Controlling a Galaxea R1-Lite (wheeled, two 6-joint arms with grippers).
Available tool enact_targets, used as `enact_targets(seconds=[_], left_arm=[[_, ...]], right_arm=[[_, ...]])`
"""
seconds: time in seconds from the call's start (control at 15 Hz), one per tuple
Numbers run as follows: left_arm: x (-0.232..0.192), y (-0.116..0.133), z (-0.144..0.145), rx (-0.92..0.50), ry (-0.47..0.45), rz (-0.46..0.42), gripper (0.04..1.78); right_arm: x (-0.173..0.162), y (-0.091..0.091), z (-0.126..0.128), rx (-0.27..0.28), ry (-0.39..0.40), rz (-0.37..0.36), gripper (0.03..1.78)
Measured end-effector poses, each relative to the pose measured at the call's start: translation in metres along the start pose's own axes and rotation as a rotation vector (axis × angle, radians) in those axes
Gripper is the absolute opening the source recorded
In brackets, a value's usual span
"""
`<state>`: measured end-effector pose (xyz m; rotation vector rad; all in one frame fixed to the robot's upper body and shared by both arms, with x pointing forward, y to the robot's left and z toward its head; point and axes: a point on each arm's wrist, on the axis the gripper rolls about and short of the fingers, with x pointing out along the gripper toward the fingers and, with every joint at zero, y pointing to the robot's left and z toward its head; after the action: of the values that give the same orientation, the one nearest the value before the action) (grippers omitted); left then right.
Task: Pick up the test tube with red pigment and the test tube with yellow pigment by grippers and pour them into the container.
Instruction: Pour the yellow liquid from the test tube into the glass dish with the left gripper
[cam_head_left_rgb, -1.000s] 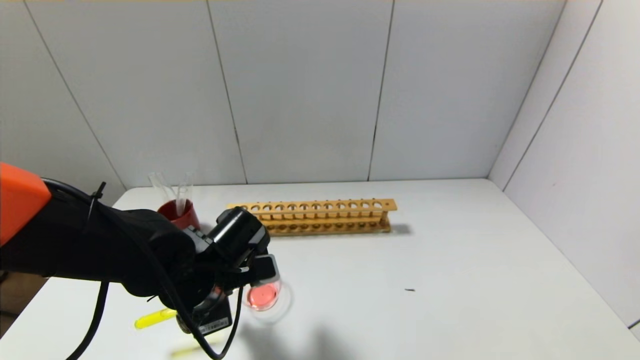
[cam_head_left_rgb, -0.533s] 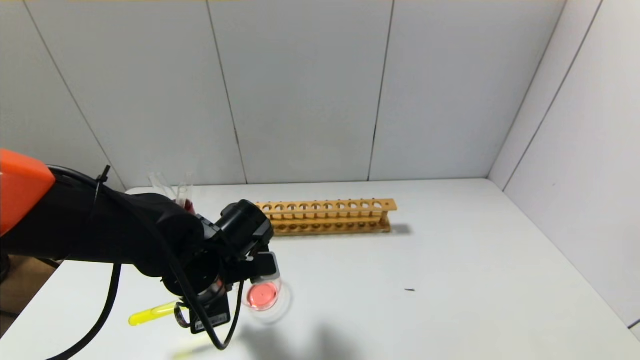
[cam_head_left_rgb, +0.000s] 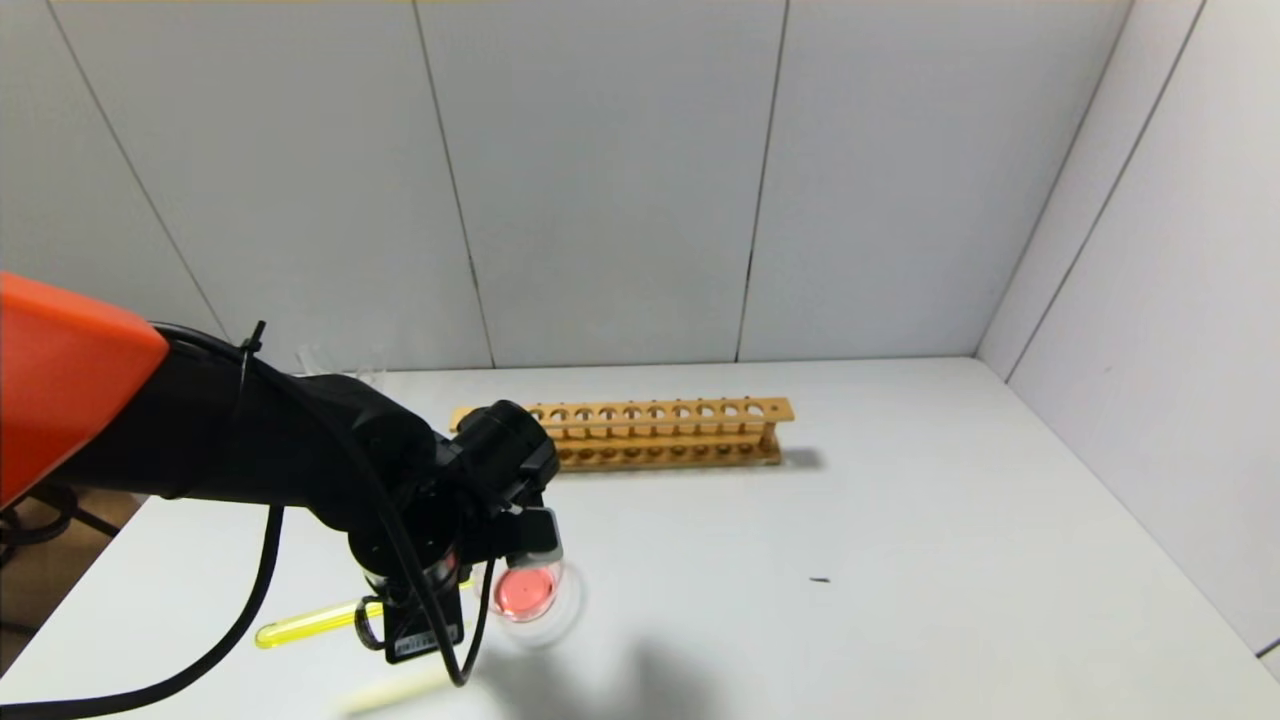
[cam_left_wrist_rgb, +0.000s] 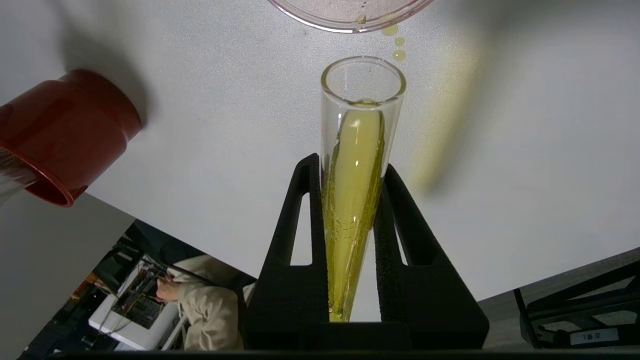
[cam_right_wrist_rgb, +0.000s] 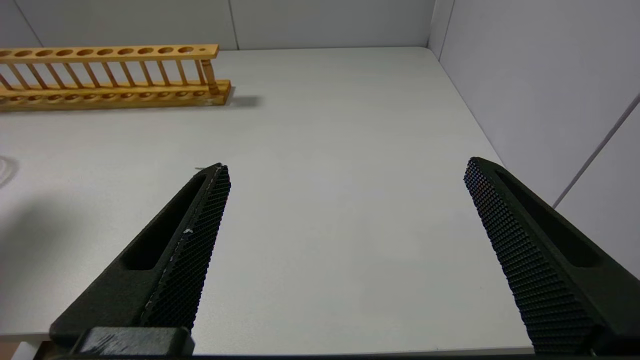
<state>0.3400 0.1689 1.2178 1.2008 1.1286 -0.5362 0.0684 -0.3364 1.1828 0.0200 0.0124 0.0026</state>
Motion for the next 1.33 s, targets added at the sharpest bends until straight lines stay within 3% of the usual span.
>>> enact_targets(seconds=[0.8, 1.33], left_arm=[[-0.006, 0.009, 0.005, 0.057, 0.114, -0.039, 0.31], [-0.010, 0.018, 0.015, 0.061, 0.120, -0.034, 0.31]], right_arm=[[0.000, 0.000, 0.000, 0.000, 0.000, 0.000, 1.71], [0.000, 0.000, 0.000, 0.000, 0.000, 0.000, 1.71]])
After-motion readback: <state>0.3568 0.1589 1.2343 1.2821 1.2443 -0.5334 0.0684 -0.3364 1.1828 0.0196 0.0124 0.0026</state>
